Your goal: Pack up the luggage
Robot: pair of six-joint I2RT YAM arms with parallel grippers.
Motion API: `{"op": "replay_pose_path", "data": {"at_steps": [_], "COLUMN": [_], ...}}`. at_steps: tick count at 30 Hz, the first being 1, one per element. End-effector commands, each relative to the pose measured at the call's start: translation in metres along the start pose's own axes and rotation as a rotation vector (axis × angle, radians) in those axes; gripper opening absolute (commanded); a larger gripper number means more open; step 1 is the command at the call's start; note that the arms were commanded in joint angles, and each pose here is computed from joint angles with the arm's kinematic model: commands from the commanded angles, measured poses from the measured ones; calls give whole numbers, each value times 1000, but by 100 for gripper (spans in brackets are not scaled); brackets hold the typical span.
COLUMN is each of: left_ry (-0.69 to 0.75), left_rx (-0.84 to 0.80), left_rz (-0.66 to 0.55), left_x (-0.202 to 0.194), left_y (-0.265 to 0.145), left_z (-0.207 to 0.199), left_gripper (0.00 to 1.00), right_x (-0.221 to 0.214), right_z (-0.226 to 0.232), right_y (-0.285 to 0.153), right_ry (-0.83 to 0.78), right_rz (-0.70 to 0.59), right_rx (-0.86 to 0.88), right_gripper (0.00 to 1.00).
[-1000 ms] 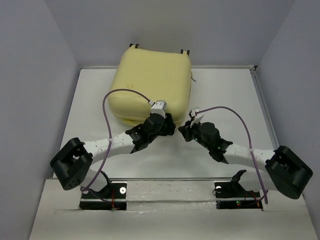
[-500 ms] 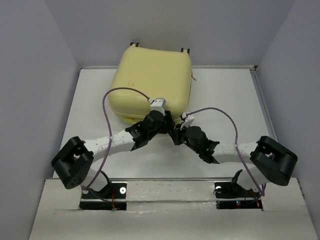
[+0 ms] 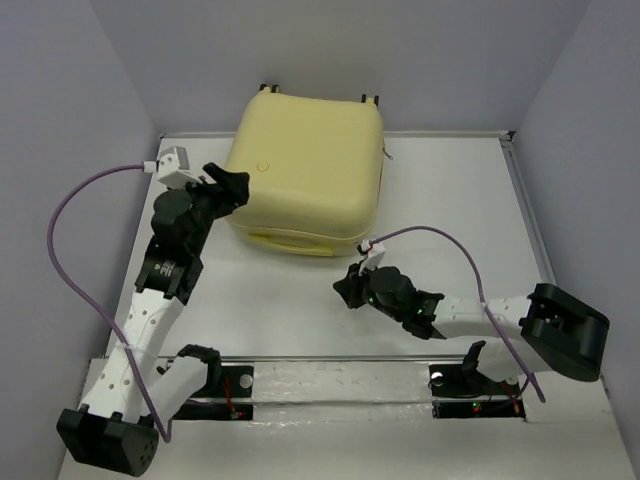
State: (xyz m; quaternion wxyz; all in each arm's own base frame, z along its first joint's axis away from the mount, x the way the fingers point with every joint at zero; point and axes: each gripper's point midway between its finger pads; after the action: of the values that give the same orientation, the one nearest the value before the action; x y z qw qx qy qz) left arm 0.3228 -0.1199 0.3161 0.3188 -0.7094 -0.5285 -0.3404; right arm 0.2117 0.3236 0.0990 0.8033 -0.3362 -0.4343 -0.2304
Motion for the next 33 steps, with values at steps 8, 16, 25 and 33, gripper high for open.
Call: {"op": "replay_pose_path", "data": {"at_steps": [8,16,25,33], "left_ry": [-197,-343,-421,-432], "left_rx": [228,259,278,281], "left_rz": [-25,28,63,111], "left_x": [43,14,-13,-47], "left_y": [18,45,58,75], "left_z": [138,179,197,181], "left_gripper": [77,76,72,70], "right_x": [76,83,103,121], "right_z": [-68,-76,-91,-82], "right_y": [-19,3,16,30], "right_ry": [36,25,-14,-51], "right_rz": [-138,-137,-232,-308], "right_rx": [-172,-199,-283,-236], "right_gripper": [53,53,50,45]}}
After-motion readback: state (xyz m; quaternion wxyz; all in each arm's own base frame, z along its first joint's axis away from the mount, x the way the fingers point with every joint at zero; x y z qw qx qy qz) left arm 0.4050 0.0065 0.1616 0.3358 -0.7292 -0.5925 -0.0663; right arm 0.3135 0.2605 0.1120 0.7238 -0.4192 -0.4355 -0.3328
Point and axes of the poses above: each gripper's point midway between its finger pads, its own y axis out along the fingers, its own z axis along the line the jaws close on, x = y × z, and after that the axes turned 1 degree about -y, right-handed
